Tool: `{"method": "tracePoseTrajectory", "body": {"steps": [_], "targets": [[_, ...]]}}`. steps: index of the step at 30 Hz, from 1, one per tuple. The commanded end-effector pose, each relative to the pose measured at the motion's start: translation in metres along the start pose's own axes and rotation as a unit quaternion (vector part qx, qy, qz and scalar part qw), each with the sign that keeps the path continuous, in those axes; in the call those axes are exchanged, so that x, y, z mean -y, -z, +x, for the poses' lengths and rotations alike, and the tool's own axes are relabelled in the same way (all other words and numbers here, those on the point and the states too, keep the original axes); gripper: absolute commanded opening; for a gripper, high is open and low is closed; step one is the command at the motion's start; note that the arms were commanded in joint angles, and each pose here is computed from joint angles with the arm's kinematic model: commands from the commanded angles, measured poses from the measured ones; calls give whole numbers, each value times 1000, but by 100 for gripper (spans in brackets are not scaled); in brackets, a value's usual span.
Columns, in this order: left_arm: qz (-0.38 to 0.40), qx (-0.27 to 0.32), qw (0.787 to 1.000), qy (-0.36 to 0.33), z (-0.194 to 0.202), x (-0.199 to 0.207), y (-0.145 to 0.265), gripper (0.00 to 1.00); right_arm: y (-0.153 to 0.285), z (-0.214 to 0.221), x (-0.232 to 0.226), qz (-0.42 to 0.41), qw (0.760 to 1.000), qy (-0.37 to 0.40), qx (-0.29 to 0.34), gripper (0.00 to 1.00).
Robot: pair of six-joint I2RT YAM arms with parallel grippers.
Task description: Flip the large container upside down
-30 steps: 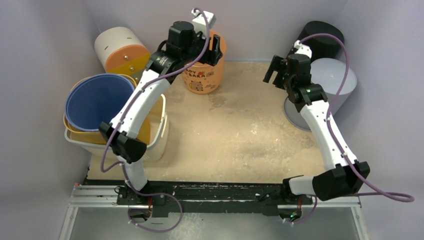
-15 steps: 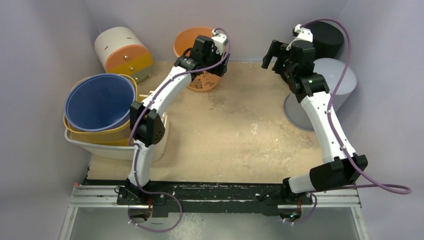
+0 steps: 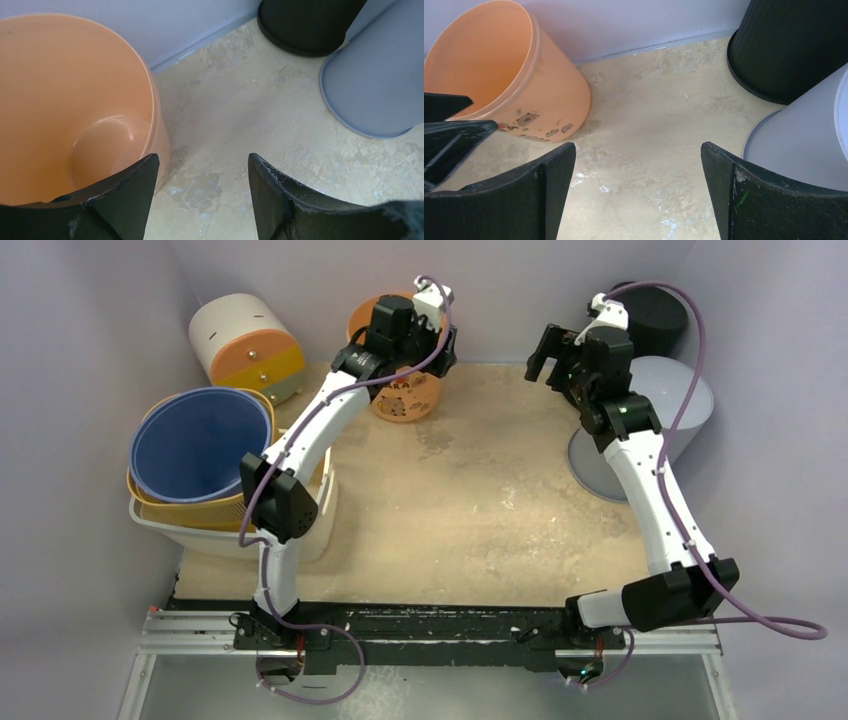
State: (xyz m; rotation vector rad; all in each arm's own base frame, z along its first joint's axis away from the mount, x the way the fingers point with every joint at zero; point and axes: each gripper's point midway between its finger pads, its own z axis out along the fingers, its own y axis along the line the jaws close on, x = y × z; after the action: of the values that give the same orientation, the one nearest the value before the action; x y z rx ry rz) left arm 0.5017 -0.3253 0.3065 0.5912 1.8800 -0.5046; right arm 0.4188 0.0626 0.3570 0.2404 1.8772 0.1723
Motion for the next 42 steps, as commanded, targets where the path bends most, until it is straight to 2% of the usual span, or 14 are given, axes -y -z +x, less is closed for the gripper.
{"method": "tracePoseTrajectory", "body": {"steps": [1,6,11,20,27,31,36,39,41,42], "targets": [[-19,72,997,-26,-53,-2,31,64,-5,-18,-9,-19,999,9,24,97],[-75,27,996,-36,-21,-30,9,64,-12,-15,-11,-22,1000,15,15,97],[-136,9,990,-37,-4,-56,-3,65,-12,-14,-10,-21,1000,16,11,97],[-150,-38,987,-46,34,-67,-16,64,-8,-12,-7,-14,1000,15,11,98],[-157,-66,984,-46,57,-72,-23,59,-7,-10,-4,-8,1000,17,9,98],[-162,-85,982,-49,74,-76,-27,53,-6,-9,-3,-8,1000,18,8,98],[-158,-101,981,-49,86,-75,-31,39,-3,-7,-1,-4,1000,19,8,98],[-155,-110,981,-47,93,-74,-31,34,-1,-7,1,-3,1000,19,9,99],[-154,-118,980,-47,97,-74,-30,27,1,-7,2,-1,1000,19,10,99],[-152,-120,980,-47,98,-73,-29,20,1,-6,3,1,1000,19,10,99]]}}
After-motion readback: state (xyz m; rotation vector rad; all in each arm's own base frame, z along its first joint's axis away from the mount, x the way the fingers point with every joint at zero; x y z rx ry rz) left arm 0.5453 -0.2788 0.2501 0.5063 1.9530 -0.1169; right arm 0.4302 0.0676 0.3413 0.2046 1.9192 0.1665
